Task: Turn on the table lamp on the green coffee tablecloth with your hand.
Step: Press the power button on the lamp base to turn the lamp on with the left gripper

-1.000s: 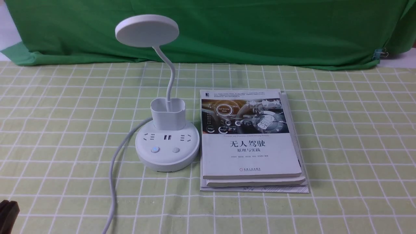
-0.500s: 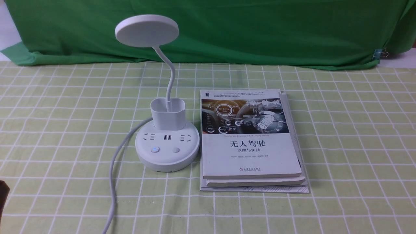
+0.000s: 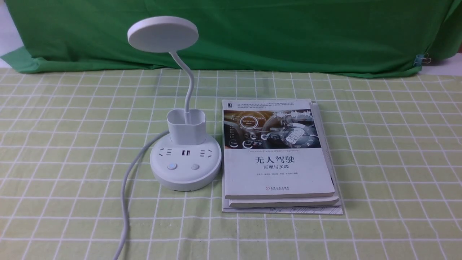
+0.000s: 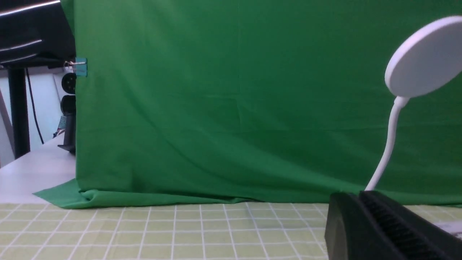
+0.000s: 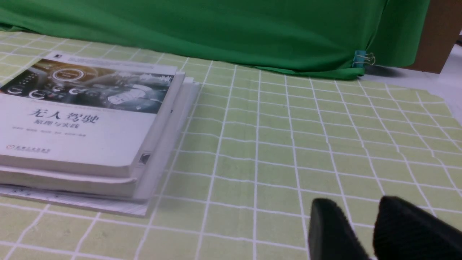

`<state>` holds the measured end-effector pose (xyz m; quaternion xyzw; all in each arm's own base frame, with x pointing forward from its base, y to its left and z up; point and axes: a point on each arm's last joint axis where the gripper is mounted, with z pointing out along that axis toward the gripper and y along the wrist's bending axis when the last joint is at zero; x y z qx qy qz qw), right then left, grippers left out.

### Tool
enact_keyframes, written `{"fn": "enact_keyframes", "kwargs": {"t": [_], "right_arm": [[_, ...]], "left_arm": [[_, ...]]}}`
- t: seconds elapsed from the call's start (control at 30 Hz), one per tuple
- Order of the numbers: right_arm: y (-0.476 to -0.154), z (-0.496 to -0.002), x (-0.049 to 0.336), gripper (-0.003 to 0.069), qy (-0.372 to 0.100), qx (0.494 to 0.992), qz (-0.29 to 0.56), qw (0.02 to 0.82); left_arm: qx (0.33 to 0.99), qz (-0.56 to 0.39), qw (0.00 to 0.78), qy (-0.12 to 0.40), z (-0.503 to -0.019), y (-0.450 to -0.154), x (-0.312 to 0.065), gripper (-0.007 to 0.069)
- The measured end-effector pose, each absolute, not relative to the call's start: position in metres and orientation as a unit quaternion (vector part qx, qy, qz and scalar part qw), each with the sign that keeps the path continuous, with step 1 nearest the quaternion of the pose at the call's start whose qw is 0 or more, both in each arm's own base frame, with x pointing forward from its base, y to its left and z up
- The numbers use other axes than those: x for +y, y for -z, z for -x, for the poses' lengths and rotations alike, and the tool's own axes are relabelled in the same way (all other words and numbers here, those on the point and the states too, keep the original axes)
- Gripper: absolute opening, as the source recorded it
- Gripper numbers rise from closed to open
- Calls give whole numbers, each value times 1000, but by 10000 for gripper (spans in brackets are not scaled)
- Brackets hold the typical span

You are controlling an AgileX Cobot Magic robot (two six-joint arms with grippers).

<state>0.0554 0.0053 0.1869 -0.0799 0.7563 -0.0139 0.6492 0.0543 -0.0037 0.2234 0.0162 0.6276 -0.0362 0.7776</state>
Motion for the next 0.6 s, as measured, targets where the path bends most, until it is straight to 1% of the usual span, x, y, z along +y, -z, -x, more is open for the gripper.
{"fn": "enact_keyframes", "kwargs": {"t": [0.07,0.1,0.13,0.17,0.23,0.27,0.3,0.33,0.4,0.47,0.53,0.6], "right_arm": [[-187,-55,5,245,14,756,80,649],[-187,-55,5,245,14,756,80,649],[-187,-55,5,245,14,756,80,649],[-187,-55,5,245,14,756,80,649],[-187,-55,5,245,14,756,80,649],[-187,-55,5,245,14,756,80,649],[-187,-55,5,245,14,756,80,649],[-187,-55,5,245,14,756,80,649],[-187,-55,5,245,14,756,80,649],[-187,-55,5,245,14,756,80,649],[-187,-55,5,245,14,756,80,649],[-187,-55,5,245,14,756,80,649]], "left_arm": [[626,-12,779,41,-54,-233,-4,19],[619,-10,785,42,-54,-246,-4,19],[620,-10,784,43,-55,-248,-4,19],[614,-7,788,47,-57,-267,-4,19],[612,4,788,62,-59,-291,-4,19],[625,16,777,77,-64,-301,-5,19],[627,18,775,79,-65,-303,-5,19],[647,31,756,97,-73,-320,-6,19],[682,36,724,101,-87,-326,-7,19],[707,26,702,87,-98,-327,-8,19],[728,-7,684,50,-112,-323,-9,19],[736,-16,676,39,-123,-320,-10,19]]}}
